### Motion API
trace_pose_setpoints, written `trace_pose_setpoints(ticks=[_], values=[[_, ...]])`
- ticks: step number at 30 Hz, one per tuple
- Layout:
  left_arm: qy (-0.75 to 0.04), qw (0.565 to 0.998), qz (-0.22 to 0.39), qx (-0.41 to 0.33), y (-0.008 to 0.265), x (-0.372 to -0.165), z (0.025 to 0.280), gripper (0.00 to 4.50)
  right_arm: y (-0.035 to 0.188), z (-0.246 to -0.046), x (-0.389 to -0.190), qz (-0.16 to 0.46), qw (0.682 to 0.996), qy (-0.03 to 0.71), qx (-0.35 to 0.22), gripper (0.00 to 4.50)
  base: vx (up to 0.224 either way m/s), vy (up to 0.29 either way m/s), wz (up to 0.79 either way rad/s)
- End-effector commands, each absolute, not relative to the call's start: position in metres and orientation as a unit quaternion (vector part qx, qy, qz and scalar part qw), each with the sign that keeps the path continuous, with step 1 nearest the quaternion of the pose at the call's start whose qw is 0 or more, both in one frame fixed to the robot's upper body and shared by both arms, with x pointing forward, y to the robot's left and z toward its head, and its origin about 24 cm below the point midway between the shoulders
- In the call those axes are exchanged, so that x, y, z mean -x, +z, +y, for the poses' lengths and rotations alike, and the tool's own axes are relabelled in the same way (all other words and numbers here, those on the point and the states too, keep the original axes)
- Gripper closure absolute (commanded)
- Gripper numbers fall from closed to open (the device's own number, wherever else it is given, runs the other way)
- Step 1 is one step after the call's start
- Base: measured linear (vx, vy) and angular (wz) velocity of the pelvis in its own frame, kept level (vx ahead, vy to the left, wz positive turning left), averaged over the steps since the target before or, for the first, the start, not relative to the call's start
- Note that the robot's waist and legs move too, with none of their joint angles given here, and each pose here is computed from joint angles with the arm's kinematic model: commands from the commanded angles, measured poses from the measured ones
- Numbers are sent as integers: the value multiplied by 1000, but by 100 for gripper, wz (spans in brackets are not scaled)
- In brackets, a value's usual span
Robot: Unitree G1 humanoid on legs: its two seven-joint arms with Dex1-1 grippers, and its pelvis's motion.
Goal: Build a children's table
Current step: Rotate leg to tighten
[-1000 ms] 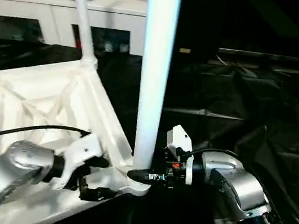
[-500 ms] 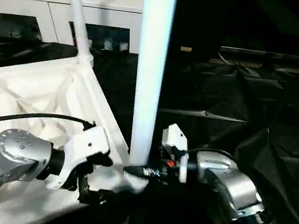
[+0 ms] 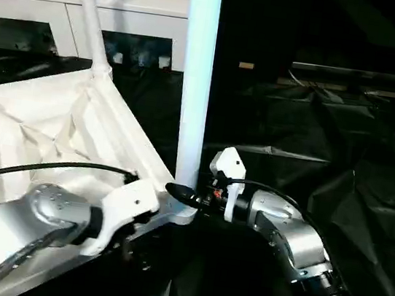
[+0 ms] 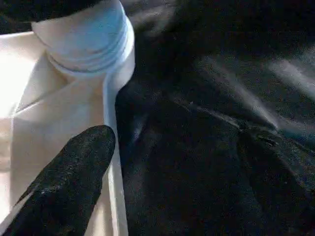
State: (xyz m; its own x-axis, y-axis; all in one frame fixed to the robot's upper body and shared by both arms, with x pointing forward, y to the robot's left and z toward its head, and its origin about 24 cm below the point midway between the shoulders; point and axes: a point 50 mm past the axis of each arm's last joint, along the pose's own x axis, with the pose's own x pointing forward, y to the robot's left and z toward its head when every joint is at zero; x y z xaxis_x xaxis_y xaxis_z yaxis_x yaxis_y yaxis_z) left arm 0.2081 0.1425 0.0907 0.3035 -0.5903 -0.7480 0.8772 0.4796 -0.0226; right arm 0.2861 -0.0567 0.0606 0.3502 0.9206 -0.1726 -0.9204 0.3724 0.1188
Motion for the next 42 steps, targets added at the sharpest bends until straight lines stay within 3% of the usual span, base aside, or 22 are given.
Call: trace_pose_setpoints(ticks=[1,8,18,33,42], values=[[-445,793,354,-216,84,-213,143,0,50,-63,-287,133,831,540,4,254,0,0,0],[-400,805,371,-233,70,-220,165,0,52,-79,-292,134,844,518,8,254,0,0,0],[-354,824,352,-267,72,-226,192,0,52,-101,-290,140,855,498,14,256,0,0,0],[-366,859,277,-226,97,-234,194,0,51,-112,-271,154,843,516,6,258,0,0,0],[-360,839,304,-272,88,-232,203,0,53,-111,-264,158,835,527,4,258,0,0,0]])
